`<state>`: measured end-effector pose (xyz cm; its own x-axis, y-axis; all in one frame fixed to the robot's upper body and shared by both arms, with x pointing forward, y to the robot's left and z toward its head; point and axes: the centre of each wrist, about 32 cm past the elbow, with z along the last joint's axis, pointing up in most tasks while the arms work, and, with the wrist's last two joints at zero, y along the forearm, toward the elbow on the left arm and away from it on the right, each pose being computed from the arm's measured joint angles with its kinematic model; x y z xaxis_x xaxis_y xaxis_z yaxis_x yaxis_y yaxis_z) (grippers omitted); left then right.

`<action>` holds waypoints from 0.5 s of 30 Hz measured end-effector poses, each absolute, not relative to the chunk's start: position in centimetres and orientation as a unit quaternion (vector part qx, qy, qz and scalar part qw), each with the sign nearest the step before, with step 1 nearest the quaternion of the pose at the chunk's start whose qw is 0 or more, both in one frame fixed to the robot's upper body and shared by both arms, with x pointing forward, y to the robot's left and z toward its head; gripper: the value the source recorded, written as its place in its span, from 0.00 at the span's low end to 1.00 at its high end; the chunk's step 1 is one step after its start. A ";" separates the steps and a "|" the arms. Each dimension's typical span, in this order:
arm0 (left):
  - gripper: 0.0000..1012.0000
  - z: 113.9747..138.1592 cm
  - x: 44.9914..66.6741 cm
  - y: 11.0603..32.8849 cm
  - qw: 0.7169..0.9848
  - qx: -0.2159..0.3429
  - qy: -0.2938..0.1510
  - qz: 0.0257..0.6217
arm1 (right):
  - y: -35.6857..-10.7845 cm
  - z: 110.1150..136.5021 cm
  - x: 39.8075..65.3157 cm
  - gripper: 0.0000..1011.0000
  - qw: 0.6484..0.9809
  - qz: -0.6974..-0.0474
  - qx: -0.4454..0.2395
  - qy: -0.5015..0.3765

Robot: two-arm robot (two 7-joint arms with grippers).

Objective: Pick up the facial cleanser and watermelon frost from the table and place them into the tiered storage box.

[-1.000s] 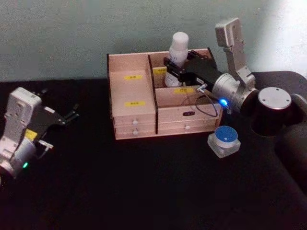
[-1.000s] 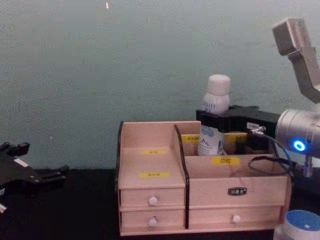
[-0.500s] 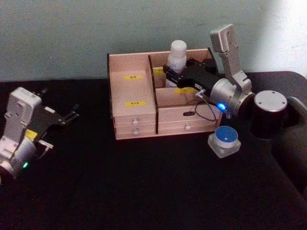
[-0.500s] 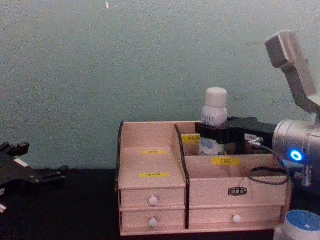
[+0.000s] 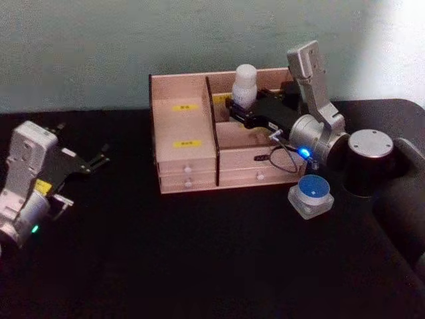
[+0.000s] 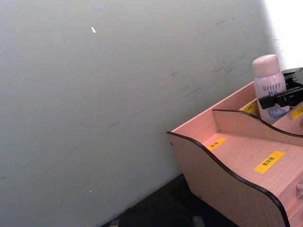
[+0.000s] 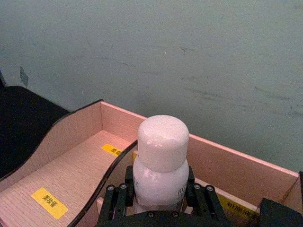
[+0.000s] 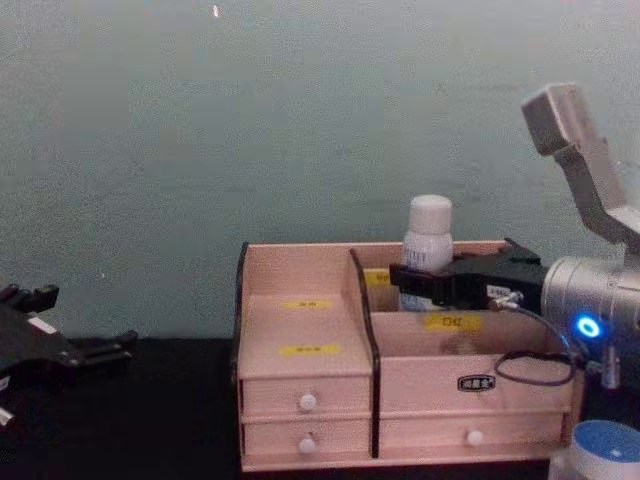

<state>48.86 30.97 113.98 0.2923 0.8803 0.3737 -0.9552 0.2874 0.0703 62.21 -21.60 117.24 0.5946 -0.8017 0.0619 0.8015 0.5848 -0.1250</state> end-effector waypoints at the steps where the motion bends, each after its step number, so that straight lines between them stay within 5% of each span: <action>1: 0.99 114.0 48.9 31.0 0.791 0.141 -0.132 0.580 | -21.6 117.2 62.2 0.58 0.890 -0.451 -0.072 0.002; 15: 0.99 114.0 48.9 31.0 0.791 0.141 -0.132 0.580 | -21.7 116.9 62.3 0.58 0.887 -0.456 -0.075 0.008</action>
